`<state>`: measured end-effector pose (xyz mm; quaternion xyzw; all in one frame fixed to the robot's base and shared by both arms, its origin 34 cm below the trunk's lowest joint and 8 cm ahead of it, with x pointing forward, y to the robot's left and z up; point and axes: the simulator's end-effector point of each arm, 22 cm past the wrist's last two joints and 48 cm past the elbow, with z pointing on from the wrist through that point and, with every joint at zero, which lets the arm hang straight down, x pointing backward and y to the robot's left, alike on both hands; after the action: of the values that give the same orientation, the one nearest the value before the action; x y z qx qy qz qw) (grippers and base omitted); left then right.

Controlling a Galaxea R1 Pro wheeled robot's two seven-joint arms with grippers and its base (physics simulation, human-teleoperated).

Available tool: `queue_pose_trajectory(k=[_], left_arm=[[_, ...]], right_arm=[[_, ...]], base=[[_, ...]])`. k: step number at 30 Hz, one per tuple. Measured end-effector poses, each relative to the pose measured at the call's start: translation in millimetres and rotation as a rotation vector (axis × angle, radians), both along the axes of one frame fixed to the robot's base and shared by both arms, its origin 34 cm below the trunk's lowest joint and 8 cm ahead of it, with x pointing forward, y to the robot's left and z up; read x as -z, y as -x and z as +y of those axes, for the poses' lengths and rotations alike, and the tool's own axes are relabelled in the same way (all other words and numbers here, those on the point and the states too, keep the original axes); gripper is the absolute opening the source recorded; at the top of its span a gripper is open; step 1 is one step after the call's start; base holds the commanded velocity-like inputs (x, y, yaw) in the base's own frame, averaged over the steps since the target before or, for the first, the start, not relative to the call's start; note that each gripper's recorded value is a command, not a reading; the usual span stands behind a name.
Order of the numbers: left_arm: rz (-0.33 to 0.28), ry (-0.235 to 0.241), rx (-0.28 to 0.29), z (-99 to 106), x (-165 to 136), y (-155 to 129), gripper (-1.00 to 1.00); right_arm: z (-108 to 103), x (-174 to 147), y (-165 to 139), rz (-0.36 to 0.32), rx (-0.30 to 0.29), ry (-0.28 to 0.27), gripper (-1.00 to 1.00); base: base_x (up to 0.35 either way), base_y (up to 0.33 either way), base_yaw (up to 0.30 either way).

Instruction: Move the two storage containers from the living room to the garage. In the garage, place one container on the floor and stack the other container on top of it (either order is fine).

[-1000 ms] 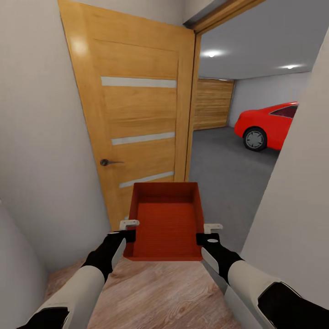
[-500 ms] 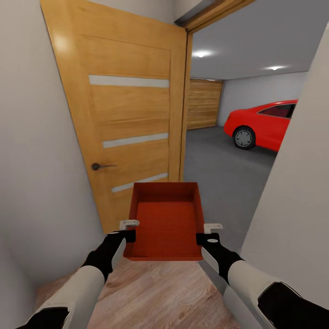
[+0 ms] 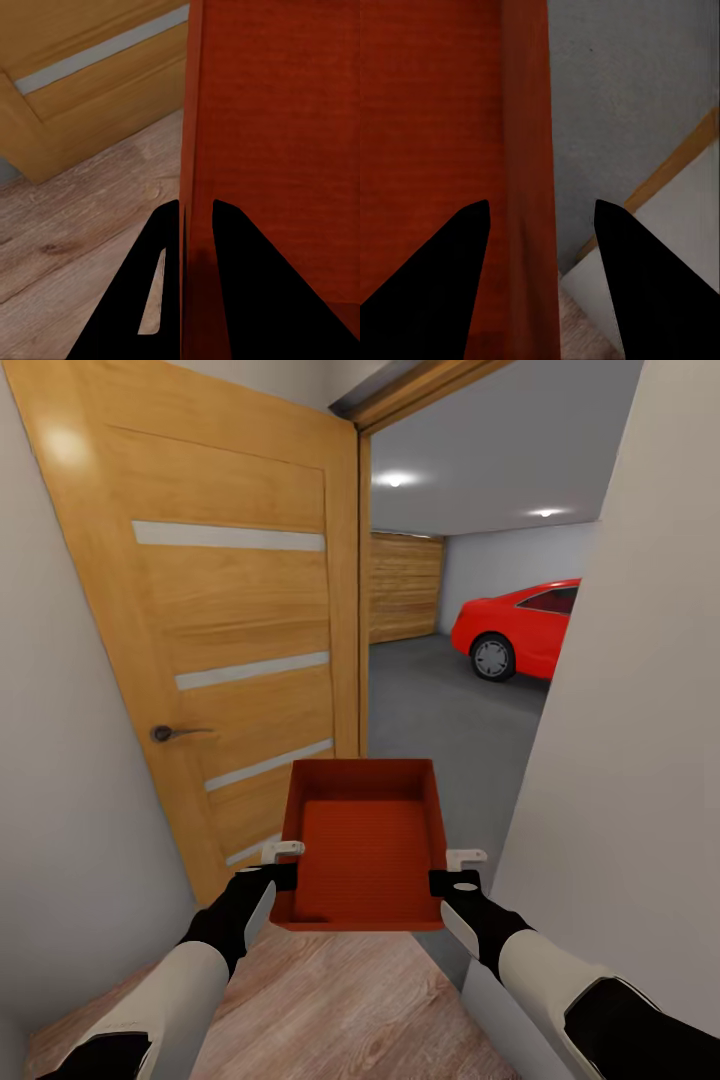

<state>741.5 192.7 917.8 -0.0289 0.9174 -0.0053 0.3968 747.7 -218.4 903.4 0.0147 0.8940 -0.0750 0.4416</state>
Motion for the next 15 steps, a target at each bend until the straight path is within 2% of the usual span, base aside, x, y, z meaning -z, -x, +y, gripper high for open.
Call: queue_pose_trajectory(k=[3, 6, 15], left_arm=[[0.000, 0.000, 0.000, 0.0, -0.2, -0.1, -1.00], [0.000, 0.000, 0.000, 0.1, -0.3, 0.1, -1.00], [0.000, 0.000, 0.000, 0.1, -0.4, 0.2, -1.00]], right_arm=[[0.0, -0.1, -0.1, 0.000, 0.000, 0.000, -1.00], [0.2, -0.3, 0.0, 0.000, -0.001, -0.001, -1.00], [0.2, -0.3, 0.2, 0.000, -0.001, 0.000, -1.00]], base=[[0.002, 0.000, -0.212], [0.092, 0.093, -0.067], [0.198, 0.250, -0.005]])
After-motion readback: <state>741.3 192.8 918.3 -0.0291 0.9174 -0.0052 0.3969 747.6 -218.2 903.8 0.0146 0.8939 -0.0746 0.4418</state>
